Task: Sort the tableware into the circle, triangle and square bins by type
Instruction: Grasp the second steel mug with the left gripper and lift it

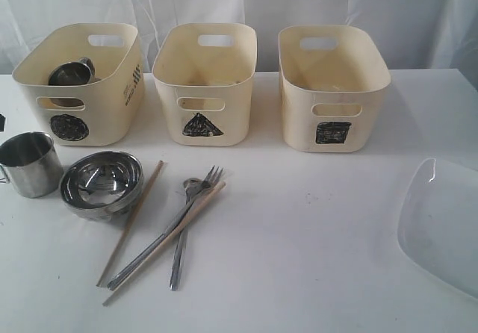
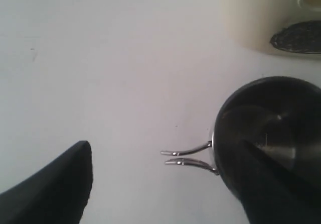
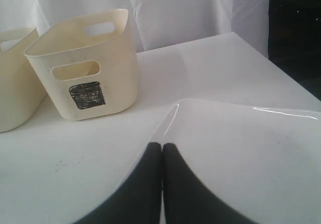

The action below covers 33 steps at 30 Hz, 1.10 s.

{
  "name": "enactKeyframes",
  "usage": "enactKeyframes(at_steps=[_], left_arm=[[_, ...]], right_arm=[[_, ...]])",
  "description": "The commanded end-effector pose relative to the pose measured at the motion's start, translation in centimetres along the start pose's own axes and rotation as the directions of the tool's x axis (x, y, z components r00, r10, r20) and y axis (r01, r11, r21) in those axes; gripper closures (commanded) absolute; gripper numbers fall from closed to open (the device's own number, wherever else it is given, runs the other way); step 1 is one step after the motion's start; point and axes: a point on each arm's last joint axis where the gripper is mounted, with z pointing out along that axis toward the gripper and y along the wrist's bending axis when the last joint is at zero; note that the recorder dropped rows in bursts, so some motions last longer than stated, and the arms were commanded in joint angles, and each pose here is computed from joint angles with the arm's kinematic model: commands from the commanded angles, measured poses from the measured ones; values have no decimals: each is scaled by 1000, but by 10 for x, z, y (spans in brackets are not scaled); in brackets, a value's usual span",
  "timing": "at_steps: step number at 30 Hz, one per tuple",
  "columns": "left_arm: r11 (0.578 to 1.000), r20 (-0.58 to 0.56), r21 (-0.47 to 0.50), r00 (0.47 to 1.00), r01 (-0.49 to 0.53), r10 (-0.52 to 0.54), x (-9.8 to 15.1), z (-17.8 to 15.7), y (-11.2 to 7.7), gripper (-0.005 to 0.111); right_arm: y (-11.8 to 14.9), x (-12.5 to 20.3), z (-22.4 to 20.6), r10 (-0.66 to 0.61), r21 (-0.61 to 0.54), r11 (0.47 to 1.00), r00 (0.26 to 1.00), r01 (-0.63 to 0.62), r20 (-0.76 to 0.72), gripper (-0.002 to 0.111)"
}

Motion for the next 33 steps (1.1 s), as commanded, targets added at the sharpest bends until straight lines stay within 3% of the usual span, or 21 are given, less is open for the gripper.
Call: enactKeyframes(at_steps=[1,9,14,21,27,30,33], left_arm=[[997,20,33,997,75,-76,0,11,-3,28],[998,114,36,992,56,-59,-6,24,-4,28],[997,23,36,997,-69,68,-7,49,-5,35],[997,-1,40,998,-67,68,-4,62,-5,48],[996,-125,59,989,-66,73,8,61,-6,49],[997,-143,67,988,-46,55,9,61,-7,60],[997,-176,77,983,-27,40,12,60,-8,83]], right_arm=[[1,-2,0,-7,-9,1000,1000,7,8,108],[1,-2,0,-7,-9,1000,1000,7,8,108],[1,-2,0,-7,-9,1000,1000,7,8,108],[1,-2,0,-7,-9,1000,1000,7,8,108],[1,-2,0,-7,-9,1000,1000,7,8,108],[1,-2,0,-7,-9,1000,1000,7,8,108],[1,-2,0,-7,-9,1000,1000,7,8,108]])
